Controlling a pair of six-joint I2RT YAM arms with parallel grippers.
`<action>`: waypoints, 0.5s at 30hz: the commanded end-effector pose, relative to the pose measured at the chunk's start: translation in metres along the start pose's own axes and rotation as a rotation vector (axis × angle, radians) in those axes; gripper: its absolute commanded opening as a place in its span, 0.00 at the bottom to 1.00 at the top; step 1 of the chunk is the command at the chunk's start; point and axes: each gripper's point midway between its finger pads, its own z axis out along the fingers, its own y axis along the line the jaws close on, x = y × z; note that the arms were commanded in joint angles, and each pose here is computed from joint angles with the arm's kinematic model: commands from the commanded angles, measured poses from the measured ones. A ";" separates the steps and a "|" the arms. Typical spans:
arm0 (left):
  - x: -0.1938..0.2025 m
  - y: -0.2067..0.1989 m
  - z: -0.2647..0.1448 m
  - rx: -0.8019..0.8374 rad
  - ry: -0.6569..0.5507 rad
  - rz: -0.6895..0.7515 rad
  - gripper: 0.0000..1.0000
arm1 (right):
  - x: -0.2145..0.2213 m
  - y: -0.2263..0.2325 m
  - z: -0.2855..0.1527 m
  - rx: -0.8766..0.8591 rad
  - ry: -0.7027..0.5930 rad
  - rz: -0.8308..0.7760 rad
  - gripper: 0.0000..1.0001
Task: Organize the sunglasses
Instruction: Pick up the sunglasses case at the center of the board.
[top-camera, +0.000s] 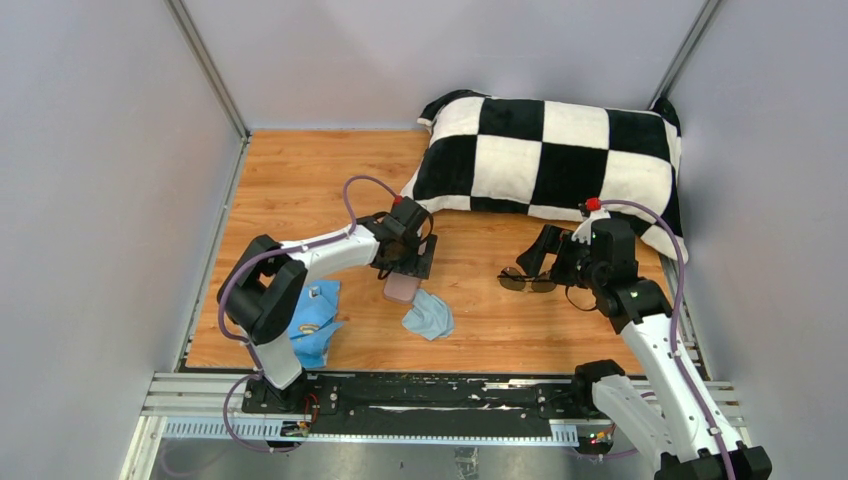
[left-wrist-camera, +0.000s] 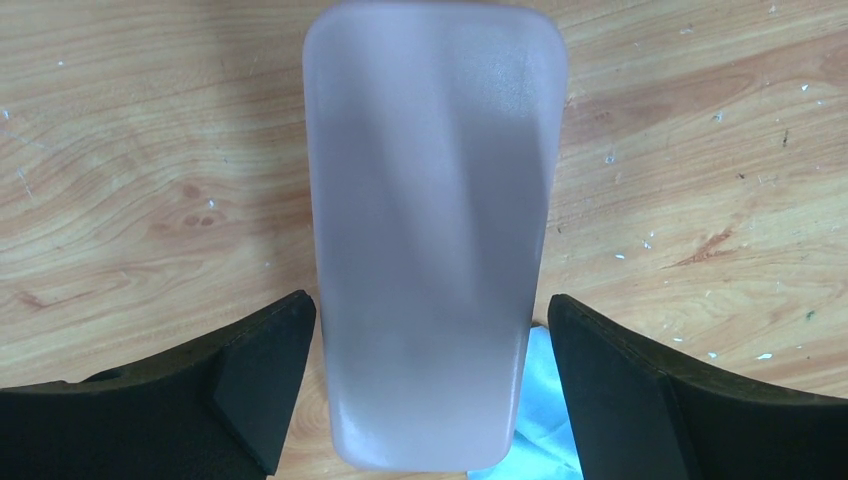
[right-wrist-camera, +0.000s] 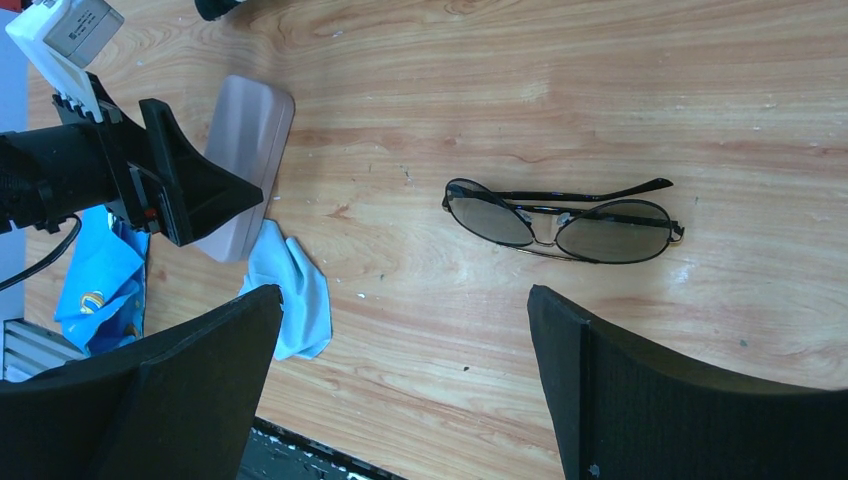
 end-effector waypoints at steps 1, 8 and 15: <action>-0.004 -0.002 0.003 -0.008 0.001 0.039 0.91 | 0.001 0.005 -0.001 -0.016 0.005 0.002 1.00; -0.002 -0.001 0.012 -0.023 0.024 0.049 0.84 | 0.000 0.006 -0.002 -0.018 -0.002 0.001 1.00; -0.006 0.001 0.008 -0.031 0.008 0.044 0.66 | 0.000 0.005 -0.001 -0.014 0.000 0.005 1.00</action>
